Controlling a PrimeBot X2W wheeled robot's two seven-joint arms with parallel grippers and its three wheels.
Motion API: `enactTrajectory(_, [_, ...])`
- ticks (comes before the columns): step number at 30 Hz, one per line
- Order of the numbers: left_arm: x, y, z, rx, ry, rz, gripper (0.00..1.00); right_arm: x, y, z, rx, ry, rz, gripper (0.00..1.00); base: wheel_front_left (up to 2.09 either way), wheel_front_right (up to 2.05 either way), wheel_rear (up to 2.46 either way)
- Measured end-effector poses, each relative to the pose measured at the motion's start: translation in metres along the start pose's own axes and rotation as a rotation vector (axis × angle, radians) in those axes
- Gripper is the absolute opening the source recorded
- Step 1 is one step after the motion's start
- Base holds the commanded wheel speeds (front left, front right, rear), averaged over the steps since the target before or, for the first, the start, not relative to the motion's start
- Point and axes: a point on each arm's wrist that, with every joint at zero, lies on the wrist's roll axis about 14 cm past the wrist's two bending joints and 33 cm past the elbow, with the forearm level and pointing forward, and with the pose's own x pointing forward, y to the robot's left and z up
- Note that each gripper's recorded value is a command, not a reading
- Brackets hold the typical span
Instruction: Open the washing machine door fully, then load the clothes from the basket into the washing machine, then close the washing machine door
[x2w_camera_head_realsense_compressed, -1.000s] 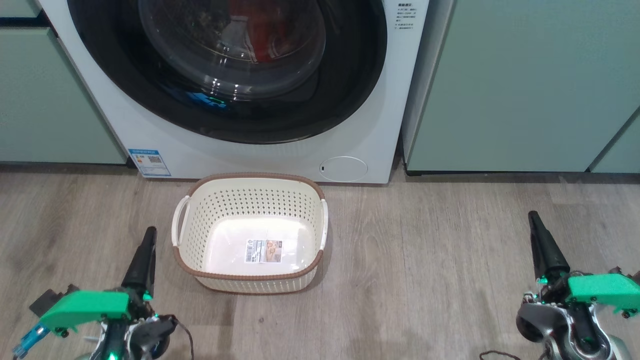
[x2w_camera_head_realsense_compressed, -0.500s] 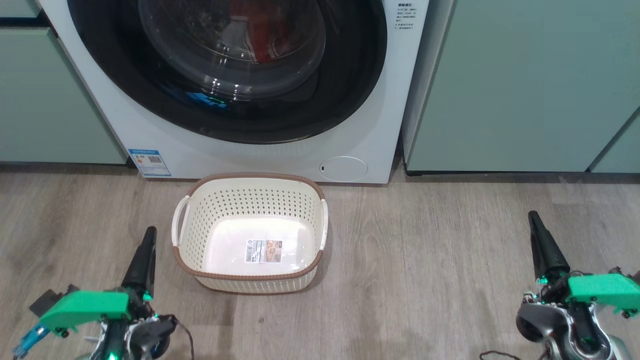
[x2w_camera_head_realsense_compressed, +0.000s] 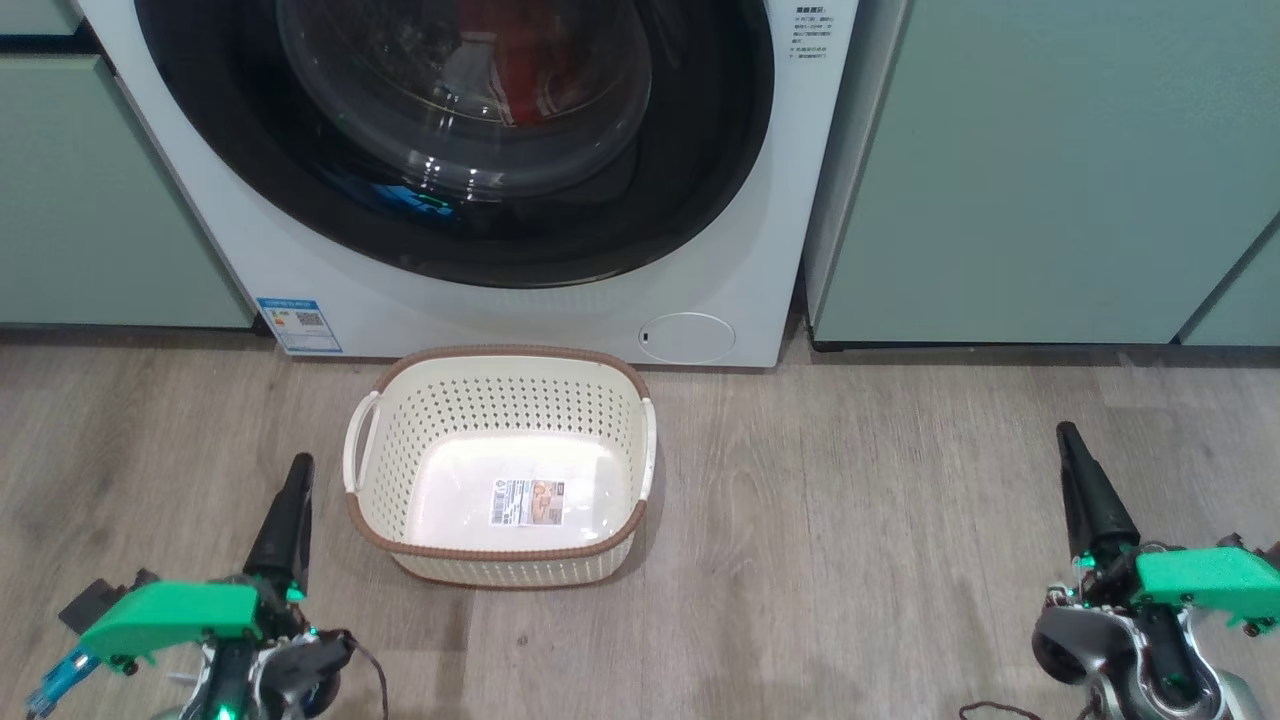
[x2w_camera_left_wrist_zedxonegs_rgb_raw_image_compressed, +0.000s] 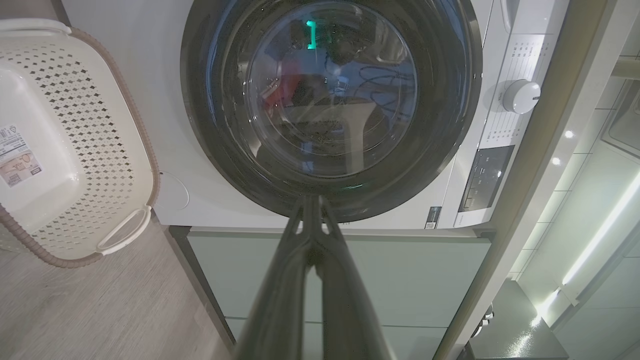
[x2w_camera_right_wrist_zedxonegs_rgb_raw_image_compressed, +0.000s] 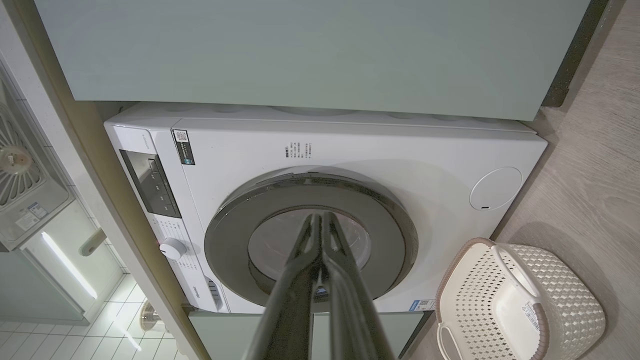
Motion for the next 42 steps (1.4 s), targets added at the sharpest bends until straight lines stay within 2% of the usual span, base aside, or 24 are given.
enactTrajectory(42, [0.0000,0.0001,-0.0013,-0.006,0.005,0.000,0.00,0.0000,0.0000,0.0001,0.000,0.000,0.000,0.00,0.00,0.00,0.00])
